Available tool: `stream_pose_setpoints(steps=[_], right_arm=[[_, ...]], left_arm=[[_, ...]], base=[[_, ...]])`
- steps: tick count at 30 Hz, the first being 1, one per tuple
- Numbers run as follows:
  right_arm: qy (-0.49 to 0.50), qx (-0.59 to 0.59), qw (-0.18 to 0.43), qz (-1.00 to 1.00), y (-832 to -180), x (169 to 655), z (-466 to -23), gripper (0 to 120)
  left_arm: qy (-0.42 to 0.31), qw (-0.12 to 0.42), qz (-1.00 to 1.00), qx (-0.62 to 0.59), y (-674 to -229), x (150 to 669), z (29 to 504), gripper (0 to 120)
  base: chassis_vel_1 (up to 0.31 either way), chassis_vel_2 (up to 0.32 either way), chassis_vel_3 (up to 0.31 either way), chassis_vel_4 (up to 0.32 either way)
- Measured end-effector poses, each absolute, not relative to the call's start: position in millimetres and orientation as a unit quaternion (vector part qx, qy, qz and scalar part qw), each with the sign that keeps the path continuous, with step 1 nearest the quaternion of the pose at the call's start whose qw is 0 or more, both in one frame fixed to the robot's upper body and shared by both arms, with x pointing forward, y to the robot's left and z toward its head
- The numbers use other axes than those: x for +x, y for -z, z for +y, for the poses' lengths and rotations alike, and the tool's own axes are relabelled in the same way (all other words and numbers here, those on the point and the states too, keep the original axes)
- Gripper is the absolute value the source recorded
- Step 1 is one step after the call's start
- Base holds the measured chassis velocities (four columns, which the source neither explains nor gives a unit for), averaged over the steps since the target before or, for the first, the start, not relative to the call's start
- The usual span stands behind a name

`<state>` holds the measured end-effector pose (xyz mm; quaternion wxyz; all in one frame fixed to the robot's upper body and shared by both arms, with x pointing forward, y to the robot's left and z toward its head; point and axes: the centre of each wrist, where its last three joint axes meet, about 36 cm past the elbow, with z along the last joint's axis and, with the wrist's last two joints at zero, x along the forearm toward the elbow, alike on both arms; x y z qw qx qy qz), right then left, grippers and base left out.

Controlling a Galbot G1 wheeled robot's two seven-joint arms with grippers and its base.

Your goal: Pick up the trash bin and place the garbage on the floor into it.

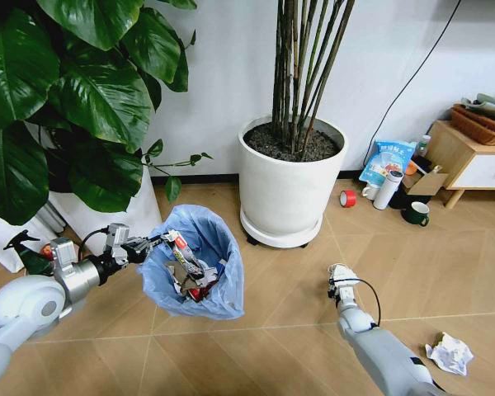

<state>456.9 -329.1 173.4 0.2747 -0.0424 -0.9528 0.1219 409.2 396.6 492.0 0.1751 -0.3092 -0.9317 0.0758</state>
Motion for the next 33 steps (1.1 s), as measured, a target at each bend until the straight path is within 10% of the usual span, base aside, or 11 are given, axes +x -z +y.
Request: stream_pose_setpoints(steps=[33], right_arm=[[-0.030, 0.349, -0.107, -0.930, -439, 406, -300, 0]], left_arm=[[-0.083, 0.203, -0.920, -0.324, -454, 434, 374, 0]], base=[[0.000, 0.000, 0.000, 0.000]])
